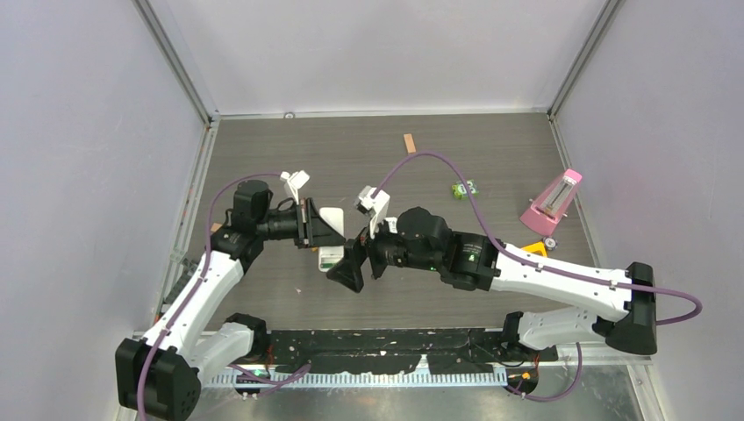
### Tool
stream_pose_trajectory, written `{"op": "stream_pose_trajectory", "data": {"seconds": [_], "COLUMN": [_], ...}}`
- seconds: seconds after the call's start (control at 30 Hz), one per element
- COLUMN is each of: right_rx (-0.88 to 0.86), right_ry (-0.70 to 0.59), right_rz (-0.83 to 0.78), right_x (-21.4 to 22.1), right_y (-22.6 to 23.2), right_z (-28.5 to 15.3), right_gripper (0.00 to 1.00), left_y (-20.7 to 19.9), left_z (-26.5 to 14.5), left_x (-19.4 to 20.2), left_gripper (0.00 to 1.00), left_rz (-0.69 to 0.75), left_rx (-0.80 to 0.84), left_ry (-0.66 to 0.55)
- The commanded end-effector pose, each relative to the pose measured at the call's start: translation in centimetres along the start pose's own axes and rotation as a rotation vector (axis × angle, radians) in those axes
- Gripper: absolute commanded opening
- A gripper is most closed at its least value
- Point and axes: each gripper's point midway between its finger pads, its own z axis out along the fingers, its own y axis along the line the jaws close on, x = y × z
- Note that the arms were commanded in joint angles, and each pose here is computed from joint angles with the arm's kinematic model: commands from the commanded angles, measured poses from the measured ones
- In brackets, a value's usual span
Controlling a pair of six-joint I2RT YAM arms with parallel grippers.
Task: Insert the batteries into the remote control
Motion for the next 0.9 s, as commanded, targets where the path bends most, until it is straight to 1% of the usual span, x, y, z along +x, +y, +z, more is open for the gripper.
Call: {"op": "stream_pose_trajectory", "data": {"seconds": [0.0,0.03,0.13,0.2,0.43,0.5,0.53,0.7,0.87], "right_rx": [0.058,0.060,0.018,0.013,-0.007,-0.012,-0.020,-0.036,-0.051], "right_ry": [-0.017,-0.009,-0.039,-0.026,-0.076,-0.079,-0.083,-0.074,-0.068], "right_rz": [0.310,0.364,0.467,0.505,0.618,0.656,0.663,0.679,0.668], "right_x": [0.1,0.8,0.7,1.2,1.1,1.2,1.3,1.5,1.5], "right_y": [-0.5,-0.6,-0.3,-0.3,-1.5,-1.8,-1.9,-2.1,-1.9], "right_z": [0.9,1.2,2.2,2.6,3.6,3.8,3.9,4.2,4.5], "right_gripper": [0.95,0.95,0.95,0.95,0.96,0.99,0.99,0.89,0.87], "left_y": [-1.3,-1.4,-1.4,-1.4,-1.5,-1.5,-1.5,-1.5,-1.3], "left_z": [-0.1,-0.1,-0.1,-0.1,-0.1,-0.1,-0.1,0.0,0.1], "left_x": [-1.2,-1.2,-1.1,-0.9,-0.8,-0.8,-0.7,-0.9,-0.9], "left_gripper": [0.00,0.00,0.00,0.00,0.00,0.00,0.00,0.00,0.00], "left_rz": [0.042,0.040,0.031,0.023,0.021,0.020,0.018,0.014,0.008], "left_rx": [0.037,0.041,0.044,0.046,0.054,0.058,0.059,0.063,0.060], "left_ry": [-0.058,-0.062,-0.059,-0.054,-0.055,-0.053,-0.052,-0.051,-0.048]}}
